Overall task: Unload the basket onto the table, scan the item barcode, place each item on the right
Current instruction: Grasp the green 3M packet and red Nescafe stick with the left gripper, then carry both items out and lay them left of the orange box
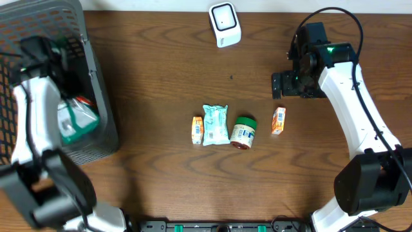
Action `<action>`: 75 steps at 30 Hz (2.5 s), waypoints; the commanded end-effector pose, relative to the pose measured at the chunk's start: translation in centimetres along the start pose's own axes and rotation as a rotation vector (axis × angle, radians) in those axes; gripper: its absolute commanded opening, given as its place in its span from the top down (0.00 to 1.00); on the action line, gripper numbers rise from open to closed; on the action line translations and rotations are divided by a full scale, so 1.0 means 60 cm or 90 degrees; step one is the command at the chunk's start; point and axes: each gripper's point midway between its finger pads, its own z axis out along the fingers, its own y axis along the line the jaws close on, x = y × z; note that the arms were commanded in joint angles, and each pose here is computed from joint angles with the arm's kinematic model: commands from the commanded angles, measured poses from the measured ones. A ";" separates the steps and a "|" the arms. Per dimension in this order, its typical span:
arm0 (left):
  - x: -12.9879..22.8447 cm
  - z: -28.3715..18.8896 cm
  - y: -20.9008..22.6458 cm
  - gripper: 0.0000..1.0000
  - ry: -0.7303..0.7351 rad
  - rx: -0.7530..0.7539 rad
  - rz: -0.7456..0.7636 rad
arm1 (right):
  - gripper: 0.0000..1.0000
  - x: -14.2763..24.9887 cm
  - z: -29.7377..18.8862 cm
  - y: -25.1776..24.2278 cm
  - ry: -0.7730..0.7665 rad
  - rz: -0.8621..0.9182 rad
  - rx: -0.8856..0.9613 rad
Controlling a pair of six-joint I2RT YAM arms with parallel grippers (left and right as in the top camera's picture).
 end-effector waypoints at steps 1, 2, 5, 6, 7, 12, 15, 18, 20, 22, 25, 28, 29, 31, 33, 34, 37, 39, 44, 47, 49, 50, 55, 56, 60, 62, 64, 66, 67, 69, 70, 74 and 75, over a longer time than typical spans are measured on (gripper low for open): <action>-0.065 -0.104 0.039 0.93 -0.142 -0.064 -0.031 | 0.01 0.000 -0.005 -0.003 -0.006 -0.002 0.001; -0.079 -0.129 0.042 0.93 -0.177 -0.065 -0.037 | 0.01 0.000 -0.005 -0.003 -0.006 -0.002 0.001; -0.122 -0.221 0.047 0.93 -0.304 -0.052 -0.059 | 0.01 0.000 -0.005 -0.003 -0.006 -0.002 0.001; -0.132 -0.250 0.048 0.93 -0.342 -0.045 -0.065 | 0.01 0.000 -0.005 -0.003 -0.006 -0.002 0.001; -0.142 -0.284 0.045 0.93 -0.383 -0.031 -0.069 | 0.01 0.000 -0.005 -0.003 -0.006 -0.002 0.001; -0.139 -0.453 -0.026 0.93 -0.536 0.158 -0.044 | 0.01 0.000 -0.005 -0.003 -0.006 -0.002 0.001; -0.098 -0.517 -0.086 0.93 -0.546 0.291 -0.011 | 0.01 0.000 -0.005 -0.003 -0.006 -0.002 0.001; -0.026 -0.542 -0.166 0.93 -0.479 0.417 0.047 | 0.01 0.000 -0.005 -0.003 -0.006 -0.002 0.001; 0.010 -0.535 -0.208 0.93 -0.425 0.454 0.085 | 0.01 0.000 -0.005 -0.003 -0.006 -0.002 0.001; 0.041 -0.525 -0.247 0.93 -0.377 0.482 0.123 | 0.01 0.000 -0.005 -0.003 -0.006 -0.002 0.001; 0.093 -0.498 -0.310 0.93 -0.288 0.514 0.185 | 0.01 0.000 -0.005 -0.003 -0.006 -0.002 0.001; 0.139 -0.443 -0.353 0.93 -0.197 0.484 0.230 | 0.01 0.000 -0.005 -0.003 -0.006 -0.001 0.001; 0.153 -0.415 -0.363 0.93 -0.166 0.455 0.242 | 0.01 0.000 -0.005 -0.003 -0.006 -0.001 0.001; 0.177 -0.366 -0.377 0.93 -0.110 0.400 0.250 | 0.01 0.000 -0.005 -0.003 -0.006 -0.002 0.001; 0.207 -0.319 -0.396 0.93 -0.050 0.358 0.272 | 0.01 0.000 -0.005 -0.003 -0.006 -0.002 0.001; 0.219 -0.301 -0.404 0.93 -0.027 0.346 0.285 | 0.01 0.000 -0.005 -0.003 -0.006 -0.002 0.001; 0.253 -0.246 -0.427 0.93 0.042 0.309 0.313 | 0.01 0.000 -0.005 -0.003 -0.006 -0.002 0.001; 0.270 -0.209 -0.438 0.92 0.080 0.287 0.324 | 0.01 0.000 -0.005 -0.003 -0.006 -0.002 0.001; 0.306 -0.130 -0.447 0.91 0.162 0.234 0.342 | 0.01 0.000 -0.005 -0.003 -0.006 -0.002 0.001; 0.319 -0.090 -0.442 0.91 0.190 0.191 0.342 | 0.01 0.000 -0.005 -0.003 -0.006 -0.002 0.001; 0.316 -0.073 -0.434 0.91 0.185 0.157 0.341 | 0.01 0.000 -0.005 -0.003 -0.006 -0.002 0.001; 0.312 -0.069 -0.432 0.91 0.177 0.146 0.340 | 0.01 0.000 -0.005 -0.003 -0.006 -0.002 0.001; 0.295 -0.062 -0.417 0.89 0.147 0.103 0.344 | 0.01 0.000 -0.005 -0.003 -0.006 -0.002 0.001; 0.295 -0.062 -0.415 0.88 0.147 0.100 0.345 | 0.01 0.000 -0.005 -0.003 -0.006 -0.002 0.001; 0.293 -0.061 -0.409 0.88 0.145 0.087 0.347 | 0.01 0.000 -0.005 -0.003 -0.006 -0.002 0.001; 0.293 -0.059 -0.407 0.88 0.143 0.082 0.348 | 0.01 0.000 -0.005 -0.003 -0.006 -0.002 0.001; 0.295 -0.058 -0.406 0.87 0.146 0.081 0.349 | 0.01 0.000 -0.005 -0.003 -0.006 -0.002 0.001; 0.297 -0.057 -0.404 0.79 0.148 0.079 0.350 | 0.01 0.000 -0.005 -0.003 -0.006 -0.002 0.001; 0.297 -0.057 -0.404 0.61 0.148 0.079 0.351 | 0.01 0.000 -0.005 -0.003 -0.006 -0.002 0.001; 0.296 -0.057 -0.404 0.34 0.146 0.079 0.357 | 0.01 0.000 -0.005 -0.003 -0.006 -0.002 0.001; 0.295 -0.056 -0.403 0.29 0.145 0.078 0.356 | 0.01 0.000 -0.005 -0.003 -0.006 -0.002 0.001; 0.279 -0.060 -0.400 0.25 0.136 0.082 0.342 | 0.01 0.000 -0.005 -0.003 -0.006 -0.002 0.001; 0.274 -0.064 -0.400 0.25 0.131 0.084 0.338 | 0.01 0.000 -0.005 -0.003 -0.006 -0.002 0.001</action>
